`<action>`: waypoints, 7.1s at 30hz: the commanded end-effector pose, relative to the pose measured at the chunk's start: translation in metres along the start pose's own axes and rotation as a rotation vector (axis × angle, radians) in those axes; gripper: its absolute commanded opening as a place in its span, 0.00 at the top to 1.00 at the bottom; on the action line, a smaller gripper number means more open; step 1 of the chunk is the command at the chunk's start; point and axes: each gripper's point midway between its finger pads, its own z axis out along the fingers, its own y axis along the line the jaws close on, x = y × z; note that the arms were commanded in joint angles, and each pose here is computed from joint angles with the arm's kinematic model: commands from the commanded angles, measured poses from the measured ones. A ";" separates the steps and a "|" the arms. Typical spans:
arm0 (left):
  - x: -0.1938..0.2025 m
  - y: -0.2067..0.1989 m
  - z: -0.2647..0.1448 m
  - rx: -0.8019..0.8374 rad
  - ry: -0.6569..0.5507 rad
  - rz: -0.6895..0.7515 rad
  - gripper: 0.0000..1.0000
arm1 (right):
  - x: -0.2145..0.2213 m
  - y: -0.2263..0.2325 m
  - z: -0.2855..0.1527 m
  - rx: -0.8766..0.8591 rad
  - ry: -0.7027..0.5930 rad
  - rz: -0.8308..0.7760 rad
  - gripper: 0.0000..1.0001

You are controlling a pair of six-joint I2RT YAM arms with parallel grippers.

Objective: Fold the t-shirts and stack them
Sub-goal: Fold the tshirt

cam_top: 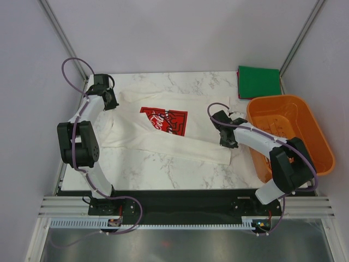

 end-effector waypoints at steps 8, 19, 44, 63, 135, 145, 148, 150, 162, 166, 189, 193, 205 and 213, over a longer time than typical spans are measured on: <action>-0.020 0.014 -0.008 -0.077 -0.073 -0.046 0.98 | -0.037 0.014 0.003 0.004 -0.124 -0.085 1.00; -0.018 0.018 0.004 -0.099 -0.057 -0.045 0.98 | -0.051 0.014 0.006 0.033 -0.175 -0.111 1.00; -0.030 0.010 0.027 -0.078 -0.049 -0.041 0.98 | -0.062 0.025 0.025 0.076 -0.207 -0.151 1.00; 0.025 -0.013 -0.039 -0.001 -0.008 -0.218 0.45 | -0.048 0.036 -0.012 -0.100 -0.115 -0.123 0.81; 0.081 0.039 -0.041 0.076 0.070 -0.809 0.40 | -0.051 0.446 -0.067 -1.167 -0.129 -0.317 0.73; 0.119 0.063 -0.022 -0.067 0.129 -0.758 0.41 | -0.018 0.467 -0.059 -1.211 -0.082 -0.346 0.71; 0.127 0.073 -0.017 -0.129 0.137 -0.744 0.42 | -0.020 0.466 -0.056 -1.189 -0.099 -0.341 0.76; 0.133 0.082 -0.012 -0.185 0.144 -0.725 0.42 | -0.027 0.464 -0.053 -1.157 -0.132 -0.337 0.84; 0.149 0.121 -0.007 -0.384 0.189 -0.680 0.42 | -0.077 0.439 -0.059 -1.041 -0.293 -0.226 1.00; 0.148 0.124 -0.010 -0.402 0.184 -0.676 0.42 | -0.082 0.427 -0.053 -0.988 -0.309 -0.180 1.00; 0.148 0.117 -0.008 -0.366 0.203 -0.680 0.41 | -0.079 0.459 -0.058 -1.160 -0.280 -0.191 0.65; 0.147 0.117 -0.009 -0.365 0.201 -0.679 0.41 | -0.069 0.469 -0.039 -1.151 -0.258 -0.208 0.65; 0.147 0.118 -0.010 -0.365 0.198 -0.676 0.41 | -0.058 0.478 -0.024 -1.132 -0.264 -0.240 0.73; 0.148 0.119 -0.011 -0.371 0.197 -0.675 0.41 | -0.068 0.479 -0.032 -1.125 -0.300 -0.233 0.99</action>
